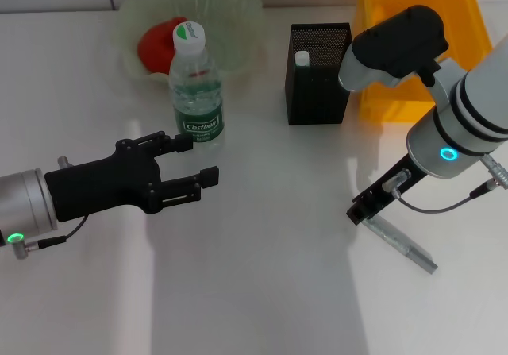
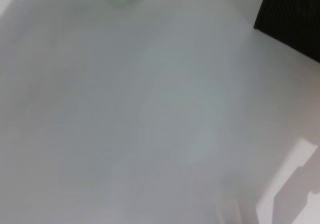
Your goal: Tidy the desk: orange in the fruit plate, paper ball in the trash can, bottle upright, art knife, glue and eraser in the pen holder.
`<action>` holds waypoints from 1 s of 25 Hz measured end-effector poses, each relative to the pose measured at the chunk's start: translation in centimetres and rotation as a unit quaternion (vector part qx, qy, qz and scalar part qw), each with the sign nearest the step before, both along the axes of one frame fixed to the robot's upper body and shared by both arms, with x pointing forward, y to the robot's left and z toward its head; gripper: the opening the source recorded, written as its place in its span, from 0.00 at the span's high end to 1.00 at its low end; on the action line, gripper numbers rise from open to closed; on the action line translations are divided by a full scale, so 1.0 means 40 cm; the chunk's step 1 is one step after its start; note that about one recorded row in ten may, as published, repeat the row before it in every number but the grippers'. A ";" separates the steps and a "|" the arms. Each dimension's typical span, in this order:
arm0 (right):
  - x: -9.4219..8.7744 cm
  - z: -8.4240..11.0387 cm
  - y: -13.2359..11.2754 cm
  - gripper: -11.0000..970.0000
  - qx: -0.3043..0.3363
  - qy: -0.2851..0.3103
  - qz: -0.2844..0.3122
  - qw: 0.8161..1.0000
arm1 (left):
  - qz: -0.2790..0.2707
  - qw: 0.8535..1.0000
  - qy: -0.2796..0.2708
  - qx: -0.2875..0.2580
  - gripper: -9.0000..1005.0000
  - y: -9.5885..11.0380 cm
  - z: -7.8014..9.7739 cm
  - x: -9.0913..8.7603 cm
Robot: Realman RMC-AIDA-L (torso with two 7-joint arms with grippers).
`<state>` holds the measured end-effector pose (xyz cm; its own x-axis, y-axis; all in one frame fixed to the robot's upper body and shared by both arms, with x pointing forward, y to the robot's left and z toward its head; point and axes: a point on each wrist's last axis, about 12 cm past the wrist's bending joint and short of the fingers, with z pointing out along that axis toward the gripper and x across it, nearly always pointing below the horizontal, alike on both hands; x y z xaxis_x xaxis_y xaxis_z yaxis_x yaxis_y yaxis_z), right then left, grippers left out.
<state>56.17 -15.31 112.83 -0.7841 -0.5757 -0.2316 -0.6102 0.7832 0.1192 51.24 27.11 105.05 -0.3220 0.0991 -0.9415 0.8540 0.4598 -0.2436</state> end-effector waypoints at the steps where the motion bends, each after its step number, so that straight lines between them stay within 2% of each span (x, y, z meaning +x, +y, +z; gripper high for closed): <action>1: 0.000 0.000 0.000 0.70 0.000 0.000 0.000 1.000 | 0.000 1.000 0.000 0.000 0.22 0.000 0.000 0.000; 5: -0.011 -0.012 0.004 0.66 -0.006 0.005 0.007 1.000 | 0.000 1.000 0.000 0.000 0.22 -0.002 -0.001 0.001; 16: -0.016 -0.029 0.002 0.72 -0.011 0.012 0.006 1.000 | 0.000 1.000 -0.001 0.000 0.22 -0.005 0.000 0.002; 22: -0.023 -0.005 0.000 0.83 0.004 -0.011 0.008 1.000 | 0.000 1.000 0.000 0.000 0.22 -0.005 -0.001 0.002; 25: -0.026 0.020 -0.006 0.85 0.013 -0.024 0.007 1.000 | 0.001 1.000 0.000 0.000 0.22 -0.004 -0.001 0.001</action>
